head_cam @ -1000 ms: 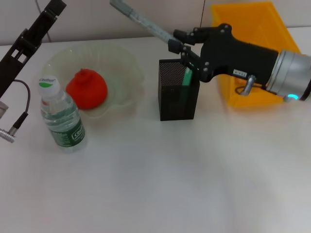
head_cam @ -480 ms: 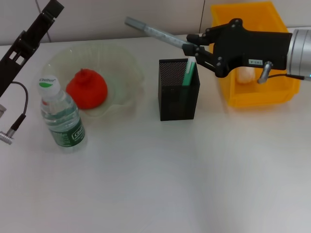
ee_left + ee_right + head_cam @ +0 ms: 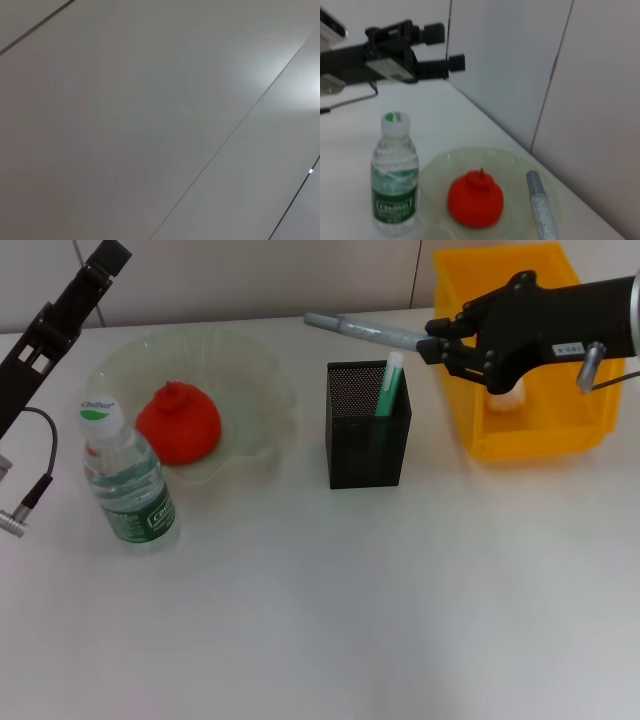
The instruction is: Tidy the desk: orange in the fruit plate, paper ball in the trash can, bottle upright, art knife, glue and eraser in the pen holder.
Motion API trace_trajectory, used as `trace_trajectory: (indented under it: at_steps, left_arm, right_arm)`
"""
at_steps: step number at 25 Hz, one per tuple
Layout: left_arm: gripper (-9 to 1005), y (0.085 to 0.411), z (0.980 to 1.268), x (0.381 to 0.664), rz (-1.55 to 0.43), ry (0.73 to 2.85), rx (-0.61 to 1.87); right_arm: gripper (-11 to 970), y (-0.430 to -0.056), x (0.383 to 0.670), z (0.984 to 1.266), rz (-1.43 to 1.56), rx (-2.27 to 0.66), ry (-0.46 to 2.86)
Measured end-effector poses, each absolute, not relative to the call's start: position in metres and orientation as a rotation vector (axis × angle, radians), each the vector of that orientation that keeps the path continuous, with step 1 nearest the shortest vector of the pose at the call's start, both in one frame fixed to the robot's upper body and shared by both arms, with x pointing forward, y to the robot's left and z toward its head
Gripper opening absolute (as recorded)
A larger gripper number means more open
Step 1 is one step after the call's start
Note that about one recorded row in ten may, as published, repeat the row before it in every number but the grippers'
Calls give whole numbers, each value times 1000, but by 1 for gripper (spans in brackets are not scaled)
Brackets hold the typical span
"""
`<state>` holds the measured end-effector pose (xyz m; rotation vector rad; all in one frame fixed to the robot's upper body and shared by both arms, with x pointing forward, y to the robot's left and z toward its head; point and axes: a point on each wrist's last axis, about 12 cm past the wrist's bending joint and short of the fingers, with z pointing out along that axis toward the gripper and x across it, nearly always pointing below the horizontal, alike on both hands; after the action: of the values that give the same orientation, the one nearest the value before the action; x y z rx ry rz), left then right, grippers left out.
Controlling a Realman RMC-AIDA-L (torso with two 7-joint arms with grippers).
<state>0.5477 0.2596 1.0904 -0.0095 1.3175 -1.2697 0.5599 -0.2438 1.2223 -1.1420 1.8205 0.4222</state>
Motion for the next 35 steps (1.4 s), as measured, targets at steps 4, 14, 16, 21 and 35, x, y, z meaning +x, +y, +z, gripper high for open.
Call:
trace_trajectory:
  at_steps: [4, 14, 16, 21, 35]
  left_arm:
    - [814, 259, 1090, 548, -1269, 1318, -8]
    - [814, 259, 1091, 546, -1281, 1314, -2]
    - [814, 259, 1090, 546, -1283, 1315, -2]
    - [814, 258, 1091, 546, -1287, 1314, -4]
    - [814, 255, 1091, 546, -1304, 1320, 18]
  right_arm:
    - [148, -242, 555, 1237, 370, -1159, 1863]
    - [148, -238, 528, 1278, 257, -1169, 1877]
    - [148, -236, 524, 1285, 235, -1163, 1914]
    - [148, -236, 528, 1286, 224, -1131, 1989]
    - [149, -234, 545, 1271, 302, -1082, 2104]
